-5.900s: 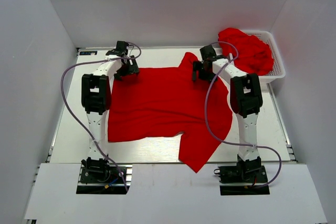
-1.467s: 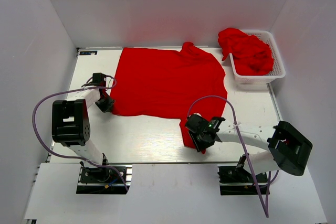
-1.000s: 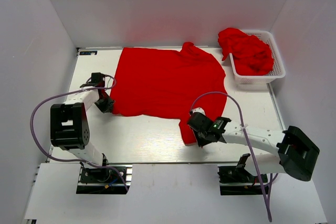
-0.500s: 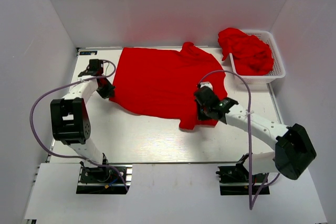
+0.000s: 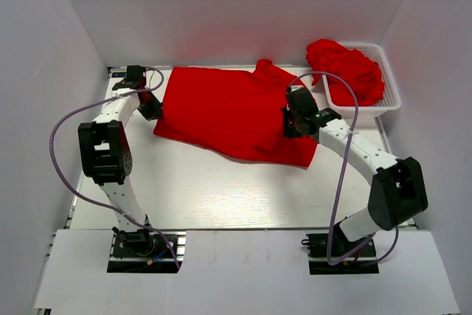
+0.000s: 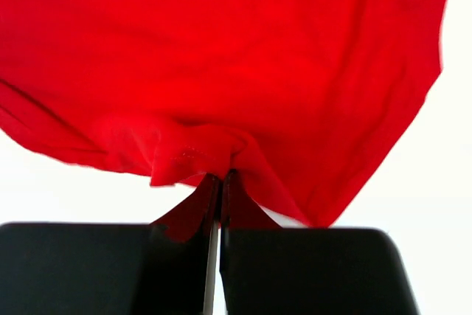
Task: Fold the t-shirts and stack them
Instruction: Fold the flattened tshirt in 1/3 of the way
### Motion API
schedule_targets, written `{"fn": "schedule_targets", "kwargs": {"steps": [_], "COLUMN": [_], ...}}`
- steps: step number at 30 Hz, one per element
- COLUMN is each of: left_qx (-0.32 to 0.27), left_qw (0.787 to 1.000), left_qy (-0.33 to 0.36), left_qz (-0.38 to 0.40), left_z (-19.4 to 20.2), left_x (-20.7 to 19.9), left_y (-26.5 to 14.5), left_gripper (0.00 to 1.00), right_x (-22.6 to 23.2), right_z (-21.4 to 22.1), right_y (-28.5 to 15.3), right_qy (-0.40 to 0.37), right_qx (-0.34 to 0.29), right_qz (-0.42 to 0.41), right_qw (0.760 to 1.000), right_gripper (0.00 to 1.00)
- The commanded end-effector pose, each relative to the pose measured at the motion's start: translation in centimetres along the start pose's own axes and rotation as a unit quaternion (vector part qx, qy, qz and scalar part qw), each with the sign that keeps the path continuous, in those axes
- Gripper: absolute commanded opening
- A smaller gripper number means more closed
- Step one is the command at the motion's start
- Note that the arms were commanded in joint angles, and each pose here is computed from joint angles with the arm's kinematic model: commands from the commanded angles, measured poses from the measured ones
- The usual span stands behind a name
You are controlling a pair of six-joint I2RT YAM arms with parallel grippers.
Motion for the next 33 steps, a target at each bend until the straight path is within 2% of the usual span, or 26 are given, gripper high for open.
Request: {"fn": "schedule_targets", "kwargs": {"steps": [1,13,21,29,31,32,33], "left_qx": [-0.026,-0.044,-0.040,-0.055,-0.054,-0.059,-0.055], "left_qw": [1.000,0.999,0.999,0.998,0.998,0.997,0.997], "left_qy": [0.001,-0.003,-0.012,-0.009,-0.009,-0.009,-0.009], "left_qz": [0.018,0.022,0.018,0.039,0.039,0.041,0.044], "left_z": [-2.1,-5.2,-6.0,-7.4,-7.7,-8.1,-7.9], "left_x": [-1.3,-2.7,-2.6,-3.0,-3.1,-3.3,-3.3], "left_y": [-1.1,0.3,2.0,3.5,4.4,4.2,4.8], "left_gripper": [0.00,0.00,0.00,0.00,0.00,0.00,0.00], "right_x": [-0.1,-1.8,-2.6,-3.3,-4.1,-4.1,-4.7], "right_z": [-3.3,-9.3,-12.8,-15.9,-15.8,-17.2,-16.6], "right_y": [-0.2,0.9,1.8,4.2,6.0,5.7,7.1], "right_qy": [0.001,0.012,-0.034,-0.085,-0.087,-0.085,-0.083], "right_qx": [-0.032,-0.078,-0.105,-0.118,-0.099,-0.114,-0.091], "right_qz": [-0.012,-0.006,-0.018,-0.026,-0.014,-0.010,-0.003], "right_qw": [0.999,0.997,0.994,0.989,0.991,0.990,0.992], "right_gripper": [0.00,0.00,0.00,0.00,0.00,0.00,0.00]}}
Point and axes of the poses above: each gripper's point midway between its finger pads, its own y axis out along the fingers, its own x axis along the line the jaws close on, z = x × y, the point moved 6 cm from there along -y, back along the fingers, and after that the axes turned 10 degrees about y, right-handed, at the moved point
